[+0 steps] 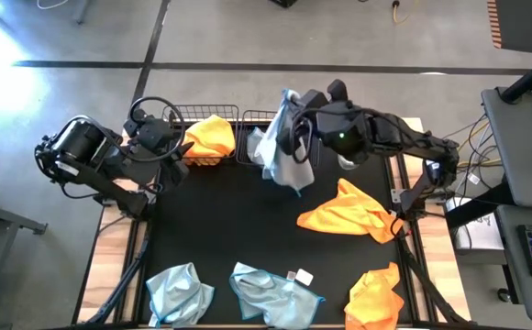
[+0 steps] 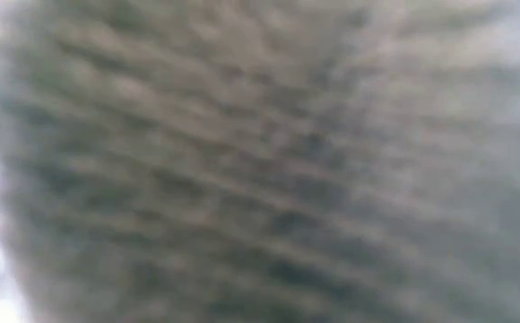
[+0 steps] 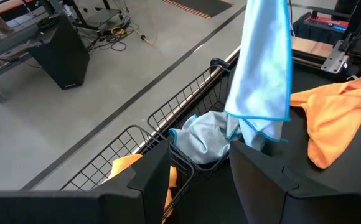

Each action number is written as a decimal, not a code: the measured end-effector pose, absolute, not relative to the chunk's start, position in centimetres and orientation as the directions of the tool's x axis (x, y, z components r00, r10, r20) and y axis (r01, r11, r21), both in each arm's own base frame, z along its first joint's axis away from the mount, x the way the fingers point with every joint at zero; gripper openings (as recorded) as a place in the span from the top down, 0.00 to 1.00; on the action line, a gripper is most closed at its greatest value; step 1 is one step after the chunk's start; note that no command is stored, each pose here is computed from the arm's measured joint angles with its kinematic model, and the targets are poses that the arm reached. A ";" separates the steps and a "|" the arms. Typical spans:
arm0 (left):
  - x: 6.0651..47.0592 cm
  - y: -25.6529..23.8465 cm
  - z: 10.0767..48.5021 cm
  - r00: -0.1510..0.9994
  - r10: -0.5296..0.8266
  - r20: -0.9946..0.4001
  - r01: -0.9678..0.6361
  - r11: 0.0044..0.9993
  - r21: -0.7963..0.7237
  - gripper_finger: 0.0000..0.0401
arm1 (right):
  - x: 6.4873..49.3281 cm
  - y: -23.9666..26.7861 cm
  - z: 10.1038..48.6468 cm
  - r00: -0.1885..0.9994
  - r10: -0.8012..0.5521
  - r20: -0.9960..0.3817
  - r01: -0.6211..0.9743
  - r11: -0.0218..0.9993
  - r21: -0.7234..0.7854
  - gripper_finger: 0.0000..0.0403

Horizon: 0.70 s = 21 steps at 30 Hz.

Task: Sort microfiber towel by color & place in baskets
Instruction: Put the blue microfiber cloth into the right black wire basket

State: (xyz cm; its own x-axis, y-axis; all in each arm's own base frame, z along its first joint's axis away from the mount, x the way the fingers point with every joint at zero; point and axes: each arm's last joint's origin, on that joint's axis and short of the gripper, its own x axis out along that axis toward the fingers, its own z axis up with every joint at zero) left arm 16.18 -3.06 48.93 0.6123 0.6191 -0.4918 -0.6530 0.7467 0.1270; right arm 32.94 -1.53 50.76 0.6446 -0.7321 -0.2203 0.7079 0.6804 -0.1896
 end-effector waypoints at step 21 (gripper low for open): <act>16.2 -3.1 48.9 0.612 0.619 -0.492 -0.653 0.747 0.127 0.62 | 31.9 -8.1 52.6 0.519 -0.847 -0.116 0.840 0.531 -0.114 0.98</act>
